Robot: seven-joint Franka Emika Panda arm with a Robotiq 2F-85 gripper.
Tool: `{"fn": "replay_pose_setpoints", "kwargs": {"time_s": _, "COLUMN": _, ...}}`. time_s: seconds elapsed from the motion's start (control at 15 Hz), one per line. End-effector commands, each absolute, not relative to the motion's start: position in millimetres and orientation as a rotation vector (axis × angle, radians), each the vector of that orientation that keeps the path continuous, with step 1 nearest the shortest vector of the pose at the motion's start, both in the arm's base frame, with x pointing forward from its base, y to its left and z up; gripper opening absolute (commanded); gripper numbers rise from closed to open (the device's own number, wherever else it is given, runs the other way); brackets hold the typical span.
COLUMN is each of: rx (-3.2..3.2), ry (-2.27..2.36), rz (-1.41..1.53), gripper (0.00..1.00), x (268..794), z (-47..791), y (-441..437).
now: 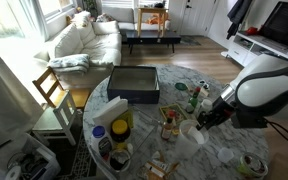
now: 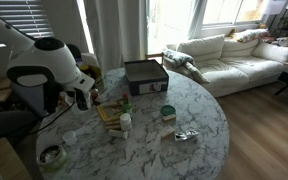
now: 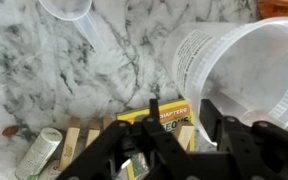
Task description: Pick up the clear cup and pour its contents into the clear measuring spoon
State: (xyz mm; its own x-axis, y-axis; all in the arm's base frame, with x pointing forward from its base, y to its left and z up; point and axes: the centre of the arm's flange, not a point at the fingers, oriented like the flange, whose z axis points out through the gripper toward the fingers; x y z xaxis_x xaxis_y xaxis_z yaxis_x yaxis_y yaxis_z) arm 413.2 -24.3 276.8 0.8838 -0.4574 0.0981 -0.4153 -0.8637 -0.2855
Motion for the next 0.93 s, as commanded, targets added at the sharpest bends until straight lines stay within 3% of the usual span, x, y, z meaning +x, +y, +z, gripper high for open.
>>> {"fn": "replay_pose_setpoints", "kwargs": {"time_s": 0.0, "rx": -2.776, "ry": 0.648, "rz": -0.180, "gripper": 0.15, "x": 418.0, "z": 262.0, "y": -27.8}}
{"fn": "replay_pose_setpoints", "kwargs": {"time_s": 0.13, "rx": -2.779, "ry": 0.632, "rz": -0.174, "gripper": 0.00, "x": 419.1, "z": 266.1, "y": -29.8}}
{"fn": "replay_pose_setpoints", "kwargs": {"time_s": 0.87, "rx": -2.965, "ry": 0.281, "rz": 0.036, "gripper": 0.01, "x": 401.0, "z": 379.2, "y": -75.2}}
